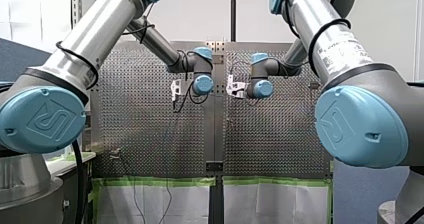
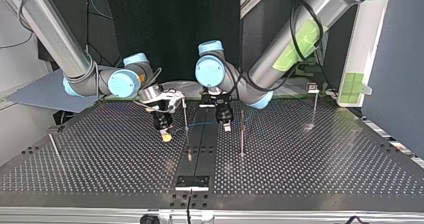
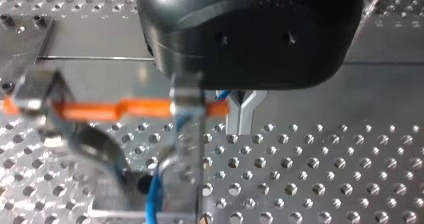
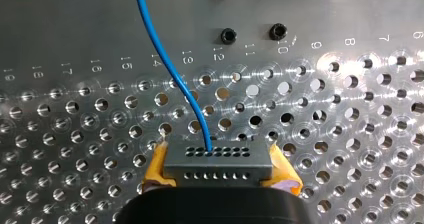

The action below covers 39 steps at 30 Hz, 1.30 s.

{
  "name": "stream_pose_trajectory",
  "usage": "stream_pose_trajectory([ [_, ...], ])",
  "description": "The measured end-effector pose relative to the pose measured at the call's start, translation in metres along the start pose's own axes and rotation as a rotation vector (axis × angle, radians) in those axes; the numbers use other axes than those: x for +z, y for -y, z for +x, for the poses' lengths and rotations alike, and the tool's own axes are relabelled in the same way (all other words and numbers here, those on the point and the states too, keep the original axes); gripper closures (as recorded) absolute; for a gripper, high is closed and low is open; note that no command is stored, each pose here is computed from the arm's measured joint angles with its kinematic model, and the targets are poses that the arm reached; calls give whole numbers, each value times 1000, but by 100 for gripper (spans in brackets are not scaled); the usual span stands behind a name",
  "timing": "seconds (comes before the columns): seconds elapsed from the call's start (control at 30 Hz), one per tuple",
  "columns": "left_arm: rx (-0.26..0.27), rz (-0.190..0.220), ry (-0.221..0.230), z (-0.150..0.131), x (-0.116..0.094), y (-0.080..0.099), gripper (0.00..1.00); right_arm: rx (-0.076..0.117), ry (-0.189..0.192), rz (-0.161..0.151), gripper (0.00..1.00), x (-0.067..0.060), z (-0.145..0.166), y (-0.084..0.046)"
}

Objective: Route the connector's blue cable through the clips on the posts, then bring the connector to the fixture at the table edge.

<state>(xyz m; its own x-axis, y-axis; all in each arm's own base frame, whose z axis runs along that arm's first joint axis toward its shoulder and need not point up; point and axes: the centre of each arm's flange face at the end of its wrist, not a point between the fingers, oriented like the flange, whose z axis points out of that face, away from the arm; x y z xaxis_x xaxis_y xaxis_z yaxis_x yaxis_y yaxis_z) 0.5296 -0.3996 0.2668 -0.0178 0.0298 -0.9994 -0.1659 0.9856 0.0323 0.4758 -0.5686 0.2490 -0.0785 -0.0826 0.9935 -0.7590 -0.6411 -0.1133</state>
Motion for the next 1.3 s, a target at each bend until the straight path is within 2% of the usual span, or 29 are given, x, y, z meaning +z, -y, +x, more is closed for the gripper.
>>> stream_pose_trajectory([
  [0.33, 13, 15, -16, 3, -12, 7, 100, 6, 45, -10, 100, -5, -4, 0],
  [0.43, 18, 16, -23, 7, -17, 8, 100, -5, 66, -28, 100, -7, -6, 0],
  [0.67, 24, 21, -39, 22, -27, 5, 100, -54, 124, -78, 100, -19, -7, 6],
  [0.87, 37, 28, -55, 41, -37, 1, 100, -68, 128, -112, 100, -36, 5, 12],
  [1.07, 51, 41, -69, 54, -49, 0, 100, -72, 120, -118, 100, -51, 12, 20],
  [1.3, 60, 53, -78, 61, -60, 2, 100, -74, 129, -122, 100, -64, 1, 27],
])
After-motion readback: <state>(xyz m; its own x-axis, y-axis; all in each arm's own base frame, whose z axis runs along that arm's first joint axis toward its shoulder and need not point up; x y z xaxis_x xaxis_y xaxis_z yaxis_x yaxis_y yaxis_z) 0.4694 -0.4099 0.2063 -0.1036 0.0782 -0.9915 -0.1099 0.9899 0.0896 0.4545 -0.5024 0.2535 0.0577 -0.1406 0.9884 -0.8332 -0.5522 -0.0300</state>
